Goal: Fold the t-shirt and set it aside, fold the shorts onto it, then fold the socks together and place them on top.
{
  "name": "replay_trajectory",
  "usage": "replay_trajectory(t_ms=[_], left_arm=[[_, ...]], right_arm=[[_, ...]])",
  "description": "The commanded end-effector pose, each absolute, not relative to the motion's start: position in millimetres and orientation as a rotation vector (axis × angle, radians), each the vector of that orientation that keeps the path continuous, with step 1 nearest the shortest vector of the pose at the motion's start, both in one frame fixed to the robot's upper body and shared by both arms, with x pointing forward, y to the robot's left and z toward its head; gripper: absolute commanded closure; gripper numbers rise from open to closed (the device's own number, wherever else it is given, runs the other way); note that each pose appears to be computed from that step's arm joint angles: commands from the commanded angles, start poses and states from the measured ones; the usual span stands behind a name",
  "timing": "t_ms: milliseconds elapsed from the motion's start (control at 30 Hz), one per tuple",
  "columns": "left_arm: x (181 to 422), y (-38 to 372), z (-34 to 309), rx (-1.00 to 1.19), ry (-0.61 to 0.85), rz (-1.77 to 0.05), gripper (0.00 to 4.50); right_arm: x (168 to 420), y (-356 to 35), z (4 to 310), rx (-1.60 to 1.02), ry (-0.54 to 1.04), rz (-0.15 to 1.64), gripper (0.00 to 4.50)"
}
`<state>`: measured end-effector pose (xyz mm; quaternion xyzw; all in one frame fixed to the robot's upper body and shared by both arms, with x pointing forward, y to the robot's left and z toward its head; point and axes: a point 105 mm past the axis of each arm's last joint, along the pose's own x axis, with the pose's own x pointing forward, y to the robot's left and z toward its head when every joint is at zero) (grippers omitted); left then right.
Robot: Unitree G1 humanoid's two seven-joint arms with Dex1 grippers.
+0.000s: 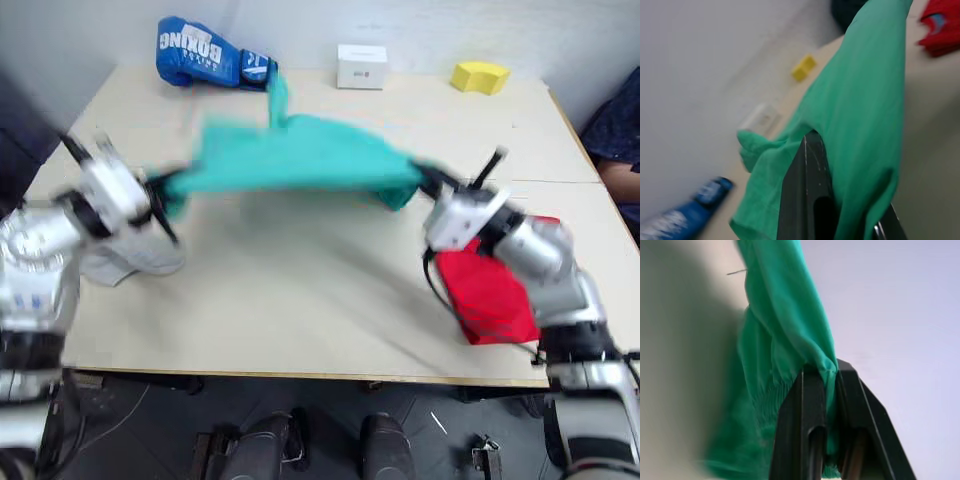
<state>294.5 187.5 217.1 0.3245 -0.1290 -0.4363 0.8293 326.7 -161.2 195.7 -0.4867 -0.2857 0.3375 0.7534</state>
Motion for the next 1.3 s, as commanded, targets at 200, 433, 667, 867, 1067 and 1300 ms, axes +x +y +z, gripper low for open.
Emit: replay_trajectory(t_ms=[200, 433, 667, 867, 1067, 1300], left_arm=[[184, 195, 148, 0.318, 0.585, -1.223, 4.48], [160, 193, 135, 0.303, 0.756, -1.279, 4.48], [198, 198, 179, 0.428, 0.604, -1.300, 4.48], [265, 211, 244, 0.597, 0.371, -1.280, 4.48], [341, 207, 272, 0.777, 0.291, -1.273, 4.48], [411, 176, 281, 0.923, 0.108, -1.064, 4.48]], right_arm=[[268, -194, 95, -0.773, -0.084, 1.125, 4.50], [253, -208, 85, -0.730, 0.053, 1.161, 4.50], [250, -203, 115, -0.573, 0.063, 1.118, 4.50], [261, -186, 160, -0.360, 0.060, 1.083, 4.50], [294, -180, 184, -0.378, 0.059, 0.987, 4.50], [335, -184, 178, -0.403, 0.121, 0.845, 4.50]])
